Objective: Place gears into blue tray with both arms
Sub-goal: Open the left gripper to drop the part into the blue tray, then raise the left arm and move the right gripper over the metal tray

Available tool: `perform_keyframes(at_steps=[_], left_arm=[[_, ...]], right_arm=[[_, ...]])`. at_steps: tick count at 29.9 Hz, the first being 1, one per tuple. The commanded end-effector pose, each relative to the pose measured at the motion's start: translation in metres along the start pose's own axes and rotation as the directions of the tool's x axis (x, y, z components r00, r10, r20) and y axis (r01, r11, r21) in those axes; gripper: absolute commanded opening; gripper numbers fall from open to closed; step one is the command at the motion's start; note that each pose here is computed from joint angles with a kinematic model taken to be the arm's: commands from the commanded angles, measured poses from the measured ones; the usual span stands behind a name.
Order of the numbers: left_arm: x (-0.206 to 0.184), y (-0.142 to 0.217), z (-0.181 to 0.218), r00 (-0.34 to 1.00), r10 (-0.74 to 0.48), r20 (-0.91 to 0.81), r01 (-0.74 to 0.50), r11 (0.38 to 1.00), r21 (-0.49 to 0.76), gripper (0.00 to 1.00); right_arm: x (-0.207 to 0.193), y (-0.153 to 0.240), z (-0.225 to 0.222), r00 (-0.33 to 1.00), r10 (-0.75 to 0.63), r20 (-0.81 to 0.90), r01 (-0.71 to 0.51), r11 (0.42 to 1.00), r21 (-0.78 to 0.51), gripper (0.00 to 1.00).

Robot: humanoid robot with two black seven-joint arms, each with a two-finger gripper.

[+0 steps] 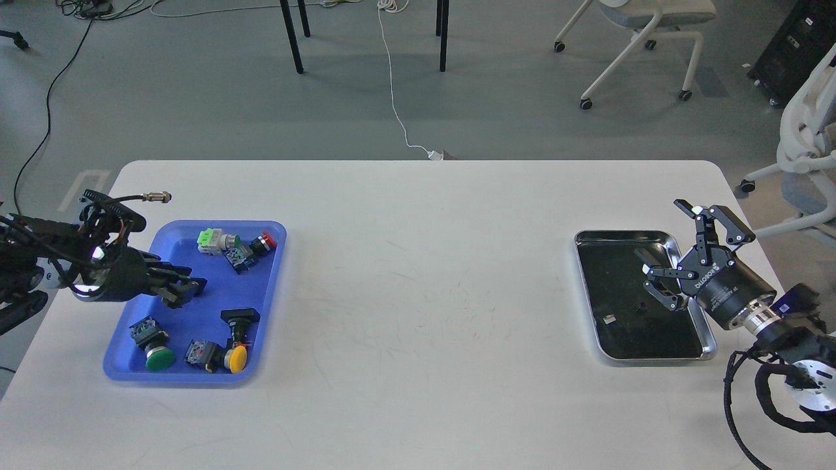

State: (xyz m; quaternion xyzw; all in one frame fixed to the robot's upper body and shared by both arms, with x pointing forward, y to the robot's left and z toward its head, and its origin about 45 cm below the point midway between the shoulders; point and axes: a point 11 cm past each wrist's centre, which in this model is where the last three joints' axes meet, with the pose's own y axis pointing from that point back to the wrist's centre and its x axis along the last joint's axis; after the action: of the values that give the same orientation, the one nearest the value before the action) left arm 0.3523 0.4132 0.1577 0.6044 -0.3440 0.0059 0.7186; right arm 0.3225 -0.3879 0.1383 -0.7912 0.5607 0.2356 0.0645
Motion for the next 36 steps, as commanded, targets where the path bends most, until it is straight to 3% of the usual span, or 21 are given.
perform_keyframes(at_steps=[1,4,7,9,12,16,20,23,27,28,36], left_arm=[[0.003,0.004,-0.003,1.000,0.015,-0.007,-0.015,1.000,0.004,0.86],[0.023,0.010,-0.002,0.996,0.084,-0.033,-0.084,0.996,-0.006,0.89],[0.062,0.023,0.004,0.962,0.243,-0.125,-0.250,0.967,-0.044,0.94],[0.087,0.031,0.018,0.921,0.330,-0.209,-0.356,0.929,-0.104,0.94],[0.124,0.047,0.049,0.800,0.419,-0.430,-0.544,0.809,-0.223,0.95],[0.142,0.054,0.089,0.586,0.311,-0.748,-0.723,0.617,-0.310,0.97],[0.156,0.047,0.112,0.332,0.176,-0.927,-0.873,0.429,-0.232,0.98],[0.151,0.033,0.123,0.192,0.104,-0.976,-0.927,0.346,-0.145,0.98],[0.150,0.033,0.123,0.191,0.104,-0.976,-0.927,0.346,-0.145,0.98],[0.137,0.003,0.145,-0.002,-0.045,-0.999,-0.949,0.316,-0.012,0.98],[0.074,-0.040,0.160,-0.239,-0.183,-0.954,-0.894,0.426,0.142,0.98]], right_arm=[[0.000,0.000,0.000,1.000,0.000,0.000,0.000,1.000,0.000,0.99],[0.000,0.000,-0.001,1.000,-0.001,-0.001,0.001,1.000,0.001,0.99],[0.000,0.000,-0.001,1.000,-0.001,-0.001,0.001,1.000,0.001,0.99],[0.000,-0.001,-0.001,1.000,-0.001,-0.001,0.001,1.000,0.003,0.99],[0.000,-0.001,-0.001,1.000,-0.001,-0.001,0.001,1.000,0.003,0.99],[-0.001,-0.002,-0.003,1.000,-0.002,-0.001,0.002,1.000,0.009,0.99],[-0.001,-0.004,-0.007,1.000,-0.004,-0.003,0.005,1.000,0.019,0.99],[-0.003,-0.005,-0.008,1.000,-0.010,-0.003,0.010,1.000,0.022,0.99],[-0.003,-0.005,-0.009,1.000,-0.010,-0.003,0.010,1.000,0.022,0.99],[-0.006,-0.008,-0.012,1.000,-0.019,-0.003,0.020,0.999,0.032,0.99],[-0.012,-0.019,-0.025,0.999,-0.042,-0.015,0.043,0.997,0.059,0.99]])
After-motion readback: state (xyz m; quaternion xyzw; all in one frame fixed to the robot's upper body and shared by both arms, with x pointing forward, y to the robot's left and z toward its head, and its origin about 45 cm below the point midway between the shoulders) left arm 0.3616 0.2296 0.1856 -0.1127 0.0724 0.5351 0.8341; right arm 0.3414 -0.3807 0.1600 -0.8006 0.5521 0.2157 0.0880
